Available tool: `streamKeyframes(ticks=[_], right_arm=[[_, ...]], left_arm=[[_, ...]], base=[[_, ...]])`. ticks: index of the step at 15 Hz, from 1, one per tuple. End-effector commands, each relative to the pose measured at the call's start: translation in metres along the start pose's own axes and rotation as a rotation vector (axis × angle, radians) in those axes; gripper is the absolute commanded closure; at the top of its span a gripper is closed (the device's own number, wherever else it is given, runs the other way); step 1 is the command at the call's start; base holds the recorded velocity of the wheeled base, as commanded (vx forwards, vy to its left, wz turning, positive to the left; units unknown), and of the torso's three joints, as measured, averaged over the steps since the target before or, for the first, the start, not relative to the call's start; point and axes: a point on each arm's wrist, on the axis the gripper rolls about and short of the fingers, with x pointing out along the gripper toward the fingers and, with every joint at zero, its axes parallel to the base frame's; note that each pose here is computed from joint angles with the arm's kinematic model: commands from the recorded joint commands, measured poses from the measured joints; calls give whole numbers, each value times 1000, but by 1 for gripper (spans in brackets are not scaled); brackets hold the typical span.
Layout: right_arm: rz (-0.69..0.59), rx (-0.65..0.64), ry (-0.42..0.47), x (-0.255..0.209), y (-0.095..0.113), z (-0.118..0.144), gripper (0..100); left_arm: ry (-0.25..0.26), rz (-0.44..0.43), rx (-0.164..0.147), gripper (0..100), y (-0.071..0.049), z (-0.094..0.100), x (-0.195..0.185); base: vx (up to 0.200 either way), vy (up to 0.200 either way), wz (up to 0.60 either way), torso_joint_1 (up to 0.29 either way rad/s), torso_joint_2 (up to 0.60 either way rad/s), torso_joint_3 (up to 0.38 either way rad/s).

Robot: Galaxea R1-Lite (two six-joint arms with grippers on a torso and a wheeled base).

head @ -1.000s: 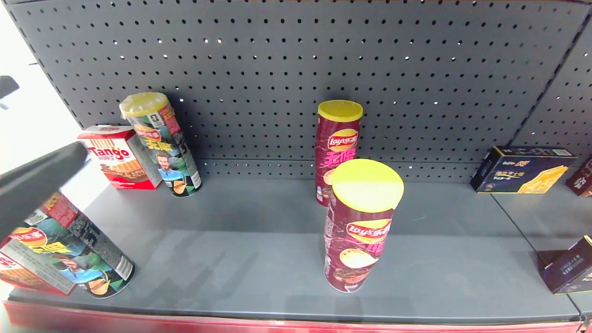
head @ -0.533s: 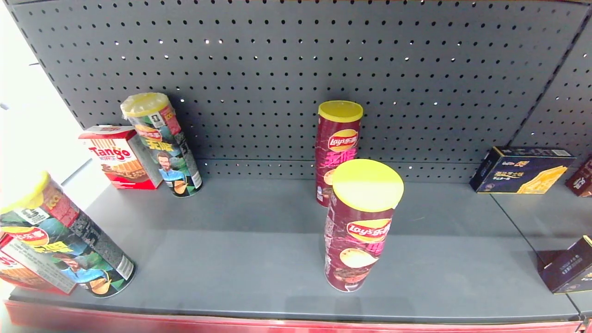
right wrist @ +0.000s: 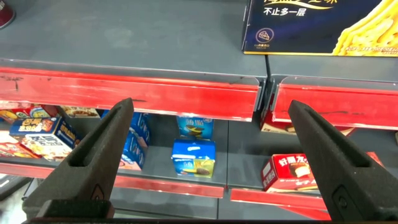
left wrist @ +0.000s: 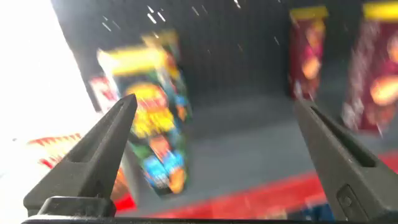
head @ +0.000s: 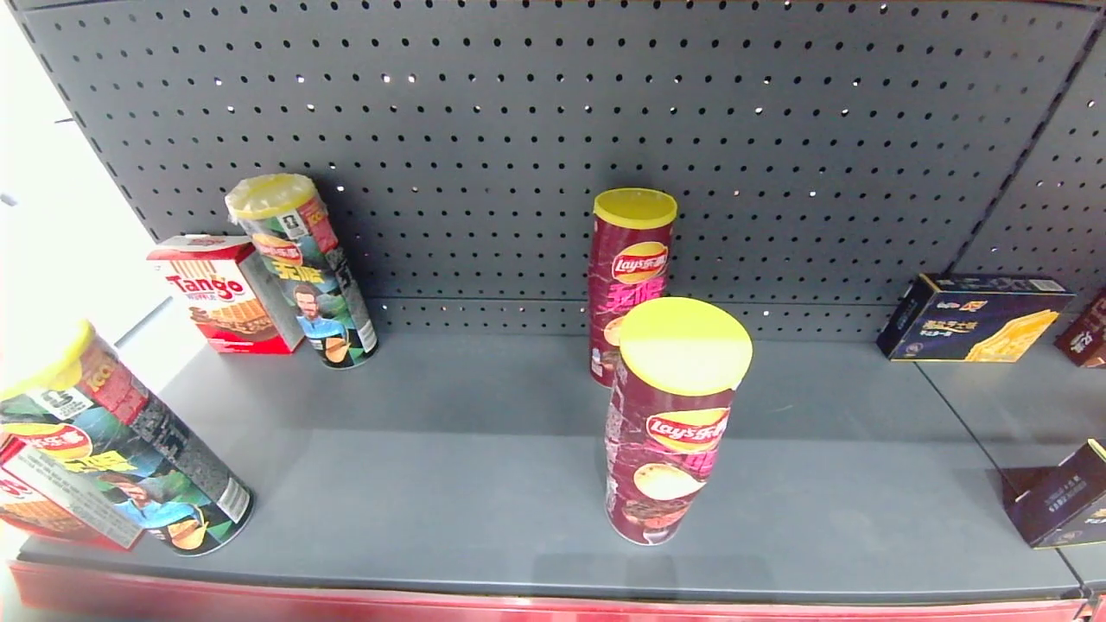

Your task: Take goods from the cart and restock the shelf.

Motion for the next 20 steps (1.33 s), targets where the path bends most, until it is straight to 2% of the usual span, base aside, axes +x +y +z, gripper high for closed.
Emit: streamKeyframes(ticks=[1,2,3,5,10,12,13,16,18,19,20], right_arm=[[0,0,3,0,0,0,0],[0,0,3,0,0,0,0],[1,0,1,0,0,0,0],[1,0,1,0,0,0,0],[1,0,1,0,0,0,0],[1,0,1,0,0,0,0],[1,0,1,0,0,0,0],[1,0,1,0,0,0,0],[1,0,1,0,0,0,0],[1,0,1,0,0,0,0],[1,0,1,0,0,0,0]], left_arm=[[70,-10,-7,0,-2,-18,-3],[137,-53,-29,0,-2,-26,-5],[190,-137,-63,0,-3,-35,-11],[280,-125,-47,0,-7,-48,-18],[281,-111,-48,0,-7,-48,-19],[287,-102,-72,0,-7,-48,-19],[288,-97,-69,0,-7,-48,-19],[299,11,-63,0,-4,-48,-19],[338,161,-41,0,-1,-50,-19],[385,256,-33,0,1,-54,-21],[397,263,-37,0,1,-54,-22]], base=[[0,0,0,0,0,0],[0,0,0,0,0,0],[0,0,0,0,0,0],[0,0,0,0,0,0],[0,0,0,0,0,0],[0,0,0,0,0,0],[0,0,0,0,0,0],[0,0,0,0,0,0],[0,0,0,0,0,0],[0,0,0,0,0,0],[0,0,0,0,0,0]])
